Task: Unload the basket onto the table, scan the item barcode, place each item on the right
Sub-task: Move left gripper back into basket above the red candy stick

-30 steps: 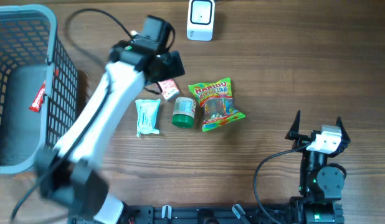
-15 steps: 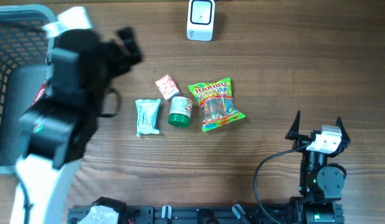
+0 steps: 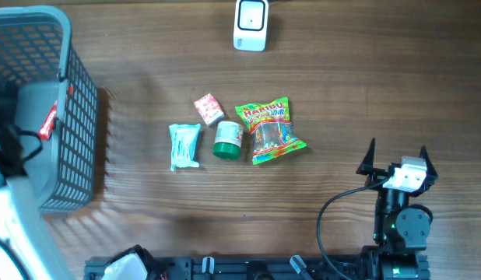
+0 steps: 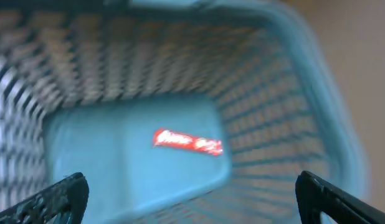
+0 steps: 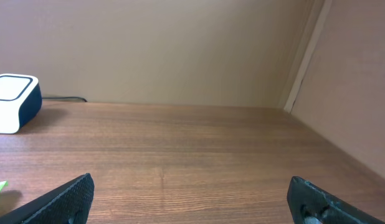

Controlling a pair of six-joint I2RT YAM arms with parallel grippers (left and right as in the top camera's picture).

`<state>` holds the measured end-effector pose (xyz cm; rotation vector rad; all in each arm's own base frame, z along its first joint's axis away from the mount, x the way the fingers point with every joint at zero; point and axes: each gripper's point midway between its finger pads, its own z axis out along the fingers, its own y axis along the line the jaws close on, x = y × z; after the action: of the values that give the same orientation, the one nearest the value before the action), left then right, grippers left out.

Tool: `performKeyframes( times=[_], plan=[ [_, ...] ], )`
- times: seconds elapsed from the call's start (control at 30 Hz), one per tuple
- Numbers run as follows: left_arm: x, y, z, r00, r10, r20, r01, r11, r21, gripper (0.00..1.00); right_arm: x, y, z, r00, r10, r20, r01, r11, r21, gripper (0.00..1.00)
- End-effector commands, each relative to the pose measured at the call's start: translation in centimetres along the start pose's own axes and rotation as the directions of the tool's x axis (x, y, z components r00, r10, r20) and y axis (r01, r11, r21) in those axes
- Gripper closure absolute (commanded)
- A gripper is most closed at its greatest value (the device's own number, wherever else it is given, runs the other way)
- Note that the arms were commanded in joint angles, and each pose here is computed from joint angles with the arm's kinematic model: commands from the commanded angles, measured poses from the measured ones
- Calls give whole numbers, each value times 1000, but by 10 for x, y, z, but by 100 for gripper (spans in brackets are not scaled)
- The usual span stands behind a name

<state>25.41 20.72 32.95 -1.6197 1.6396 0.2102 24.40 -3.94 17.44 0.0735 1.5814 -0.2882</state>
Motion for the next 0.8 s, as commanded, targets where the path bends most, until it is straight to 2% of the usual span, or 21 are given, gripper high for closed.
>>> performKeyframes(
  times=[0.0, 0.1, 0.2, 0.37, 0.4, 0.47, 0.77],
  plan=[
    [26, 16, 59, 955, -279, -106, 256, 949, -185, 0, -1, 3, 0, 1000, -6, 5, 6, 1000, -16, 0],
    [48, 16, 95, 948, -269, -172, 219, 939, -264, 0, -1, 3, 0, 1000, -6, 4, 6, 1000, -16, 1],
    [70, 25, 130, 930, -312, -194, 226, 902, -367, 0, -1, 3, 0, 1000, -6, 5, 6, 1000, -16, 0],
    [107, 38, 180, 870, -463, -168, 325, 796, -511, 0, -1, 3, 0, 1000, -6, 4, 6, 1000, -16, 0],
    [120, 39, 196, 840, -518, -160, 367, 760, -537, 0, -1, 3, 0, 1000, -6, 5, 6, 1000, -16, 0],
    [127, 38, 208, 827, -540, -155, 385, 746, -544, 0, -1, 3, 0, 1000, -6, 5, 6, 1000, -16, 0],
    [139, 27, 260, 823, -548, -147, 420, 763, -491, 0, -1, 3, 0, 1000, -6, 4, 6, 1000, -16, 0]
  ],
)
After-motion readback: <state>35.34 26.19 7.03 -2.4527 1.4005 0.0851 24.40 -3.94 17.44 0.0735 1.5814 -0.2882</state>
